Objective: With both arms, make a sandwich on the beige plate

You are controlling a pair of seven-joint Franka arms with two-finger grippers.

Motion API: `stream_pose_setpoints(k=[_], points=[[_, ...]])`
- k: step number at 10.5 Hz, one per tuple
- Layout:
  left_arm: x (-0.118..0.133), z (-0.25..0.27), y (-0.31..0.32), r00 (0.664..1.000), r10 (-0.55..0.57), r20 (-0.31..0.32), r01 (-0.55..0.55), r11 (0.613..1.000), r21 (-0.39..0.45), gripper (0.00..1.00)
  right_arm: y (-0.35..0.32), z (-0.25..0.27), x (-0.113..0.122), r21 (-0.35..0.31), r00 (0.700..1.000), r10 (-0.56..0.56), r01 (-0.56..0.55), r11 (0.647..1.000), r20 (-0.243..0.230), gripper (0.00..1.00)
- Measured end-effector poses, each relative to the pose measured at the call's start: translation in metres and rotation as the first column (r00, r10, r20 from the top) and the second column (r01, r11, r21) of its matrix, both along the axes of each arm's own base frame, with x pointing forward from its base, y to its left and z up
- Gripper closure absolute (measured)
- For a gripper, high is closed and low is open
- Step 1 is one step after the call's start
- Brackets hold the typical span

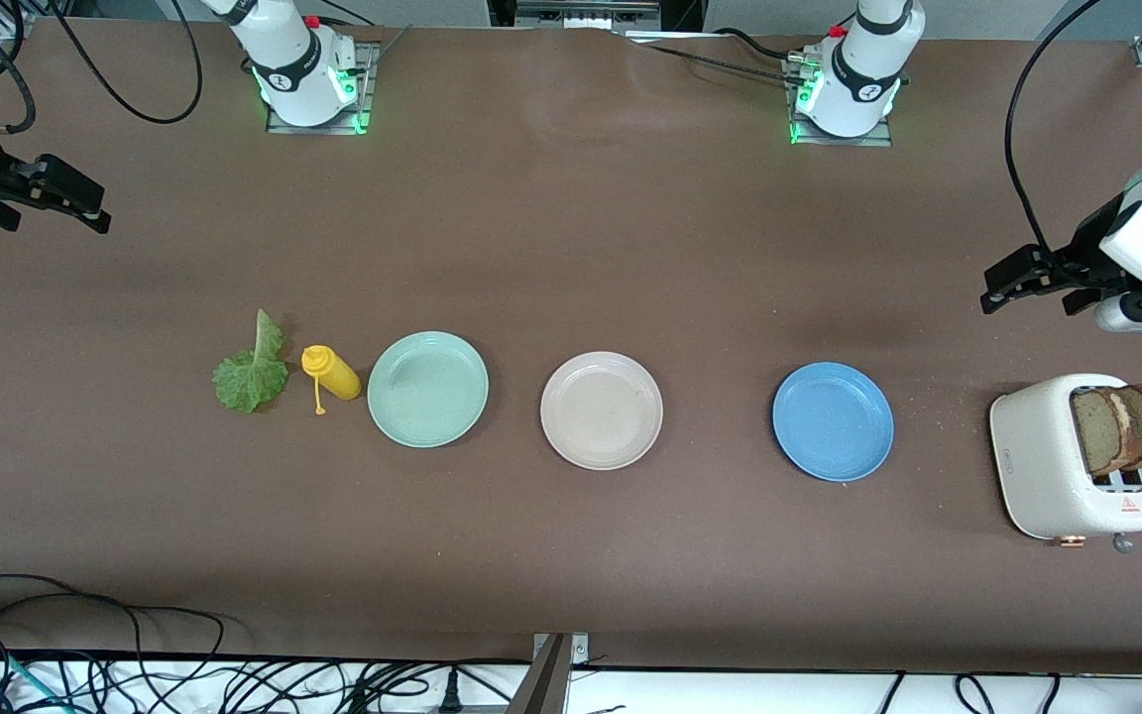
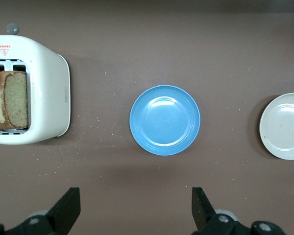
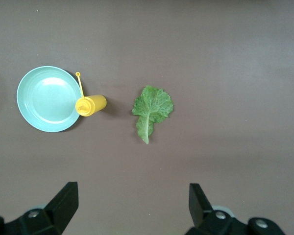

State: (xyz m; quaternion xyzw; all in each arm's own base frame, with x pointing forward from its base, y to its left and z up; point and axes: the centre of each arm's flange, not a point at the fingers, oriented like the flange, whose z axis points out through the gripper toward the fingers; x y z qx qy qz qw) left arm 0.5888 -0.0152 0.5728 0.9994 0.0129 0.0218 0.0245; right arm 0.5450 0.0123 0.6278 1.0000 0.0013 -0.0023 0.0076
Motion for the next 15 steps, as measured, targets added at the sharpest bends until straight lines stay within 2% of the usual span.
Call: stream_pose_setpoints(k=[4,9,15], points=[[0.0,0.0,0.0,1.0,0.0,0.0,0.0,1.0,0.0,0.0,0.008,0.001,0.0,0.0,1.0,0.016,-0.016,1.0,0.004,0.0],[0.0,0.0,0.0,1.0,0.0,0.0,0.0,1.0,0.0,0.0,0.0,0.007,0.012,-0.009,0.997,0.005,-0.004,1.0,0.074,0.0],[0.0,0.0,0.0,1.0,0.001,0.0,-0.001,1.0,0.0,0.0,0.008,0.016,0.017,-0.013,0.995,0.02,-0.019,1.0,0.096,0.0]])
